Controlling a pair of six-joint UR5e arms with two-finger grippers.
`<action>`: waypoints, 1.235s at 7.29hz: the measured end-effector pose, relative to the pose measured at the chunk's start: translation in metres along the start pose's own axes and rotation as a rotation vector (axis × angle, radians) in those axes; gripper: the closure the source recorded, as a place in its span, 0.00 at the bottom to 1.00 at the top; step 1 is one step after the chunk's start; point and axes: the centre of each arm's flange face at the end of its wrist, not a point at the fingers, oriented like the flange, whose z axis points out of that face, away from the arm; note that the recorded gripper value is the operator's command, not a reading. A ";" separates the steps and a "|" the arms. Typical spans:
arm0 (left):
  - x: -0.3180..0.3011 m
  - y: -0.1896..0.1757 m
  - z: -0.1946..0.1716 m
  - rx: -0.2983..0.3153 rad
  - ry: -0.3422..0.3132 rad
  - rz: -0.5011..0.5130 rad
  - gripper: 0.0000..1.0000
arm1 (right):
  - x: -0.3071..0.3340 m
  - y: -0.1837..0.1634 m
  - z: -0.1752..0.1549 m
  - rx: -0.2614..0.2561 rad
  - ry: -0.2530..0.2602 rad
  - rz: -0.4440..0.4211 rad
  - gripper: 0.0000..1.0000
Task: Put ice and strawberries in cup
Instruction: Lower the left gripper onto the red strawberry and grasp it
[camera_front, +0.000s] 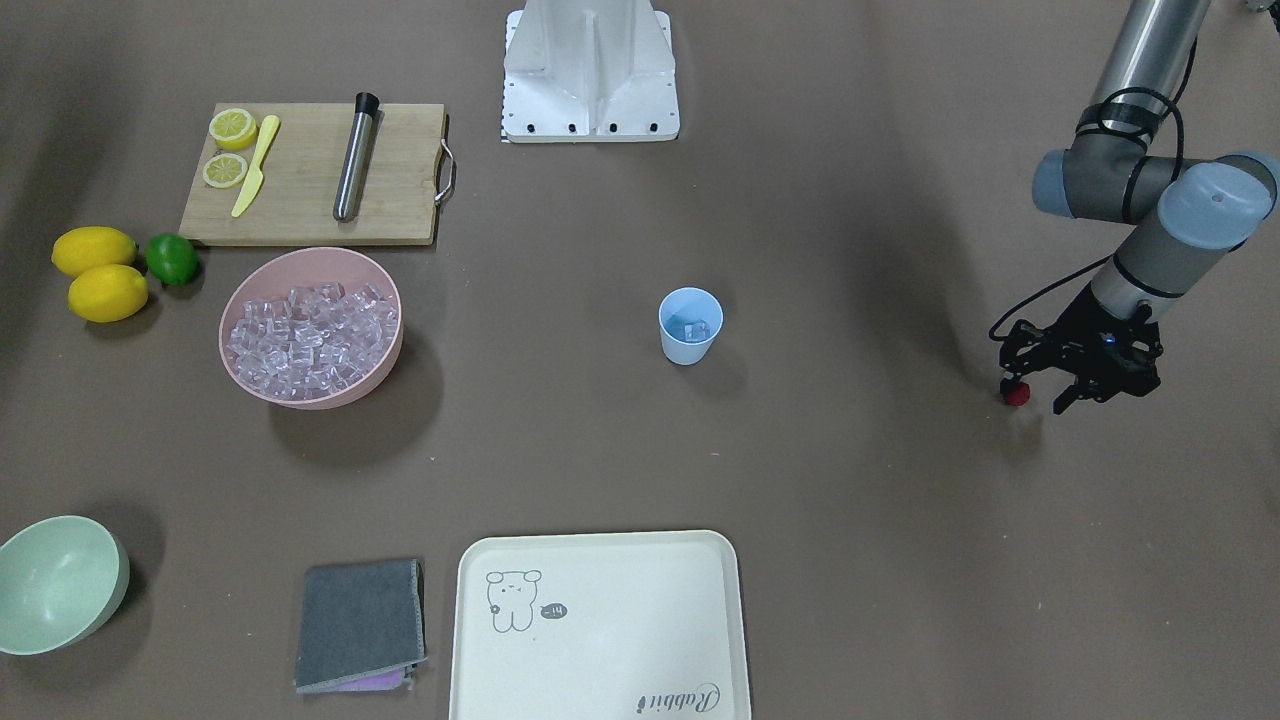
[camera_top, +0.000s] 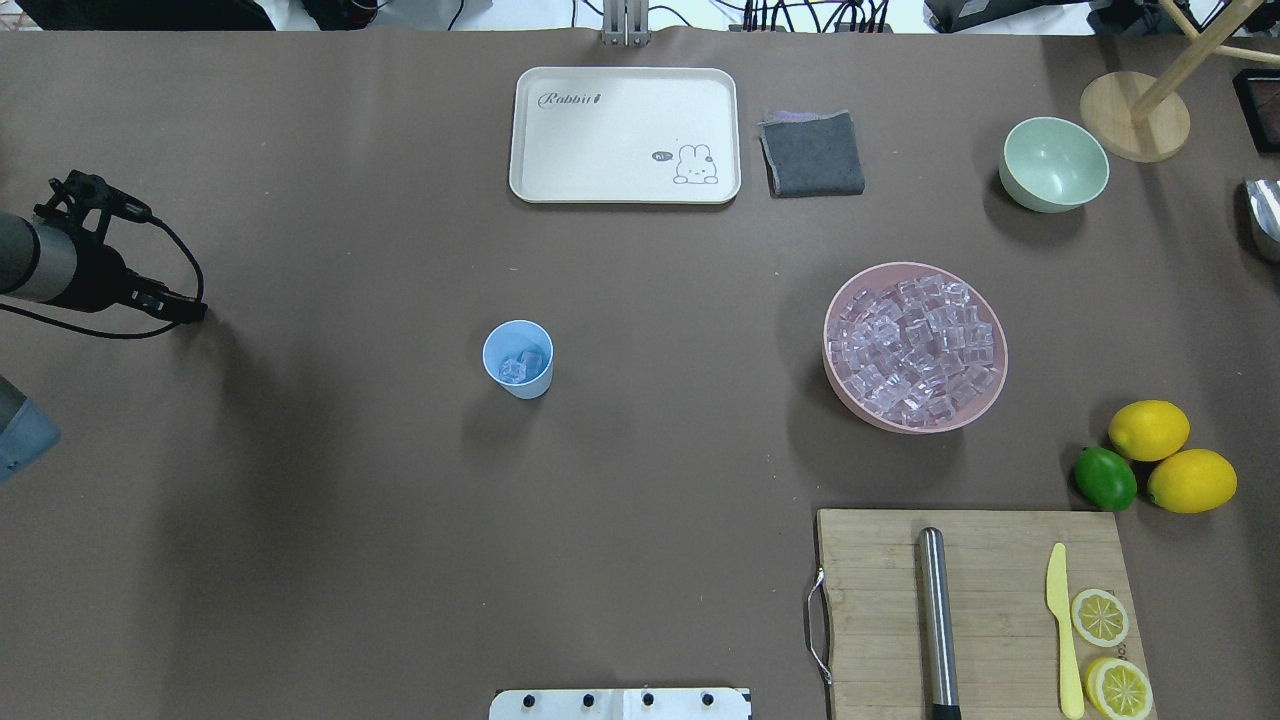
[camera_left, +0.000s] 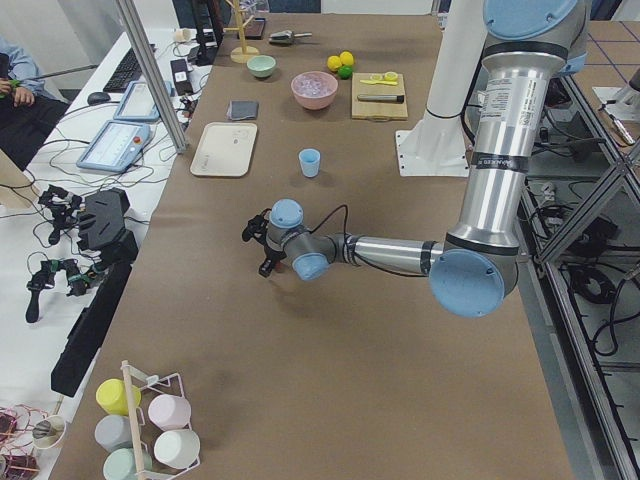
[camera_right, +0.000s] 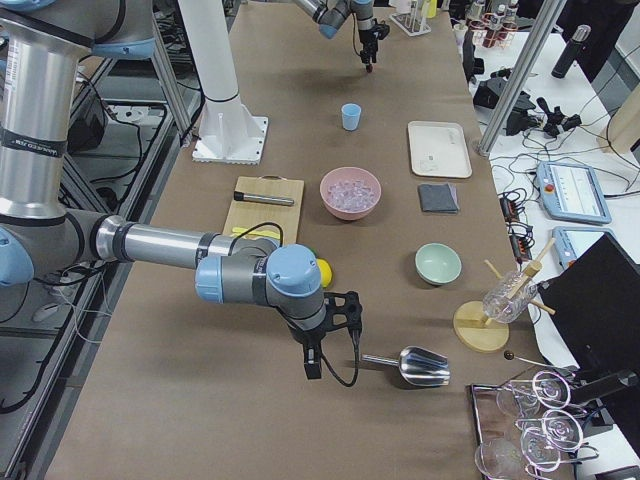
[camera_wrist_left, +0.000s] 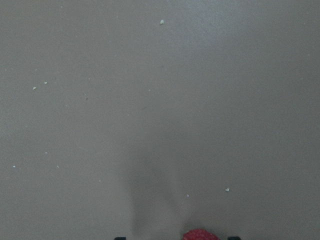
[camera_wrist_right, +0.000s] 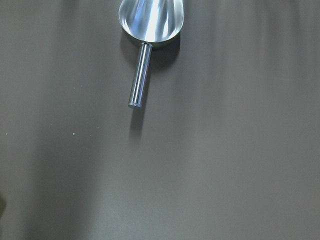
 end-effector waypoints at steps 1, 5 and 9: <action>0.002 0.000 0.000 0.000 0.002 0.003 0.30 | 0.000 0.000 0.000 -0.001 0.002 0.000 0.00; 0.007 -0.001 0.002 -0.002 0.006 0.008 0.33 | 0.002 0.000 0.002 -0.004 0.003 0.003 0.00; 0.011 0.001 0.006 -0.008 0.010 0.015 0.83 | 0.003 -0.001 0.003 -0.006 0.003 0.004 0.00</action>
